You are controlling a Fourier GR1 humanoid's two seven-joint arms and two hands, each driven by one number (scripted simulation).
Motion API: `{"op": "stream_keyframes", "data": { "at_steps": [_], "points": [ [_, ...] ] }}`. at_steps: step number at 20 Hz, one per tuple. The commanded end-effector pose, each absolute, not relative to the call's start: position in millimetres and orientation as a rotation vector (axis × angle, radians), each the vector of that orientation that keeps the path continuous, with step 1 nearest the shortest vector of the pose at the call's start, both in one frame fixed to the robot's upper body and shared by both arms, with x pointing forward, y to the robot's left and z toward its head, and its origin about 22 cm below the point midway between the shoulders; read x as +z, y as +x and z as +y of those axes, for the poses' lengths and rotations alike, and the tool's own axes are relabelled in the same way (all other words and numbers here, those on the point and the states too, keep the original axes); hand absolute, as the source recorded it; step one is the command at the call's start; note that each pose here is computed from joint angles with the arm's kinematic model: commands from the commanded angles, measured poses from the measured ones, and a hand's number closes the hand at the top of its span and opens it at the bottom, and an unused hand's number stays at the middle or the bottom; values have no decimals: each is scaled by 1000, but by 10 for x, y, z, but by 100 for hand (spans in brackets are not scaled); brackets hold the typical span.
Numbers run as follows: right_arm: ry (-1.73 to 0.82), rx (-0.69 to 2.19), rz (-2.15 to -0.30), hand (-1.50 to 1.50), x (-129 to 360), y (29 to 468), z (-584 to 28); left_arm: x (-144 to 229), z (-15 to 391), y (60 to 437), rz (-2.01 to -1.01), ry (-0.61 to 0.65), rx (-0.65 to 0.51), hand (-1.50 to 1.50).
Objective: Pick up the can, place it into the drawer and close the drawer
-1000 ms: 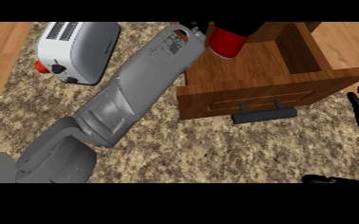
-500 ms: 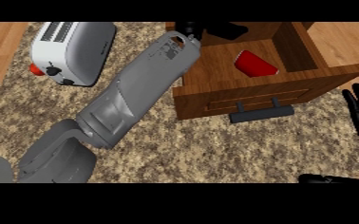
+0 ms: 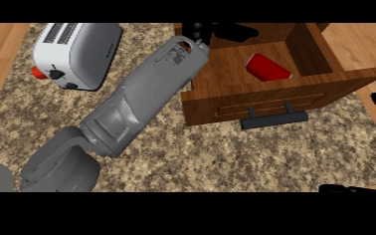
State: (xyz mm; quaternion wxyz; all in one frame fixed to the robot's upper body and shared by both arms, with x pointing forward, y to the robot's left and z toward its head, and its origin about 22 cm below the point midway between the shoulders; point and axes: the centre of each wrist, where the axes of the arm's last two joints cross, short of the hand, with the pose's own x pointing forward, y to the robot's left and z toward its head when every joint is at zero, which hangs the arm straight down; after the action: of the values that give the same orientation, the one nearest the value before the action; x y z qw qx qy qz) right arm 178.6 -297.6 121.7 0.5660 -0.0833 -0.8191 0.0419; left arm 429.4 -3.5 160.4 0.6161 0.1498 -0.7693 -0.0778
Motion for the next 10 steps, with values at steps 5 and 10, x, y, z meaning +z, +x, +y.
{"op": "stream_keyframes", "data": {
  "at_steps": [5,10],
  "points": [
    [-397,345,-2002,-150,1499,1721,-2911,1633,-59,4274,-1751,278,-115,-150],
    [-456,429,-2040,-150,1475,1801,-2820,1783,-115,4270,-1773,229,-59,-150]
  ]
}}
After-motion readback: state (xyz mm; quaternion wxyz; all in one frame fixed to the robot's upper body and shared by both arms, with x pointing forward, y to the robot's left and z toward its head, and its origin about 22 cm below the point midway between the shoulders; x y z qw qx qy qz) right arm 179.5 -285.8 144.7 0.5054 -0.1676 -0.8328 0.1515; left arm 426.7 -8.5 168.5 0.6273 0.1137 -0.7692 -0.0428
